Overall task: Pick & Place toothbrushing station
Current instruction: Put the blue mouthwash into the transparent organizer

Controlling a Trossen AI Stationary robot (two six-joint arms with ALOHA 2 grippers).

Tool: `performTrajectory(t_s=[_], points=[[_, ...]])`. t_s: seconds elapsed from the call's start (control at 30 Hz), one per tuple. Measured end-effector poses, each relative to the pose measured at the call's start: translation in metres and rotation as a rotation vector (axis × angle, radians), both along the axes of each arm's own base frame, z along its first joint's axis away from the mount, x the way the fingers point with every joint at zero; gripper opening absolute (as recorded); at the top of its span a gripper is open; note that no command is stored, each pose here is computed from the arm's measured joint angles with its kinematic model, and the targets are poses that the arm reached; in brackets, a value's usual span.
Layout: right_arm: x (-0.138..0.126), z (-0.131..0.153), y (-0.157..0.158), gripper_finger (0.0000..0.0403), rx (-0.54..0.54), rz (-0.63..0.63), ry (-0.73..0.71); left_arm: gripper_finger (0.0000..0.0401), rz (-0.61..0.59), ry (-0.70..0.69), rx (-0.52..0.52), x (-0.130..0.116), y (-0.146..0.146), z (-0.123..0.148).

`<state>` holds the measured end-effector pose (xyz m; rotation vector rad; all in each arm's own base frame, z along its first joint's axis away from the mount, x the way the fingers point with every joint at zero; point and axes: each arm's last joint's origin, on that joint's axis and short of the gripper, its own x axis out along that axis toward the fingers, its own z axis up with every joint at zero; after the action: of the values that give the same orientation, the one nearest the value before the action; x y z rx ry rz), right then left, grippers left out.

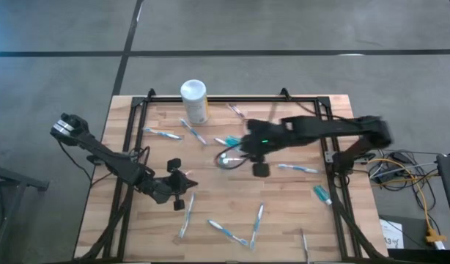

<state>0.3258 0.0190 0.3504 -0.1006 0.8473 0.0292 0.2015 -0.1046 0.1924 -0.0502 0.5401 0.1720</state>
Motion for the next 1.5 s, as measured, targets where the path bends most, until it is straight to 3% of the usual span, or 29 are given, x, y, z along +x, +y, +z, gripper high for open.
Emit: performTrajectory(t_s=[0.1,0.27,0.37,0.57,0.7,1.0,1.3,1.5], points=[[-0.033,-0.025,-0.003,0.0065,0.049,-0.053,-0.084,0.0004,0.067,-0.021,-0.060,-0.005,0.004,-0.013],[-0.073,-0.079,-0.006,0.0014,0.126,-0.149,-0.224,0.0005,0.298,-0.096,-0.127,-0.016,0.015,-0.033],[-0.088,-0.108,-0.008,0.0013,0.164,-0.219,-0.300,0.0004,0.380,-0.129,-0.161,-0.019,0.021,-0.038],[-0.104,-0.154,-0.010,0.0013,0.201,-0.242,-0.409,0.0004,0.487,-0.207,-0.241,-0.015,0.032,-0.043],[-0.111,-0.177,-0.012,0.0013,0.187,-0.324,-0.424,0.0002,0.502,-0.167,-0.255,-0.006,0.039,-0.046],[-0.108,-0.206,-0.015,0.0013,0.169,-0.432,-0.369,0.0003,0.486,-0.105,-0.258,0.012,0.047,-0.046],[-0.072,-0.229,-0.015,0.0013,0.114,-0.452,-0.277,0.0003,0.466,-0.099,-0.226,0.025,0.055,-0.047],[-0.049,-0.236,-0.012,0.0013,0.140,-0.408,-0.241,0.0002,0.472,-0.079,-0.220,0.027,0.062,-0.049]])
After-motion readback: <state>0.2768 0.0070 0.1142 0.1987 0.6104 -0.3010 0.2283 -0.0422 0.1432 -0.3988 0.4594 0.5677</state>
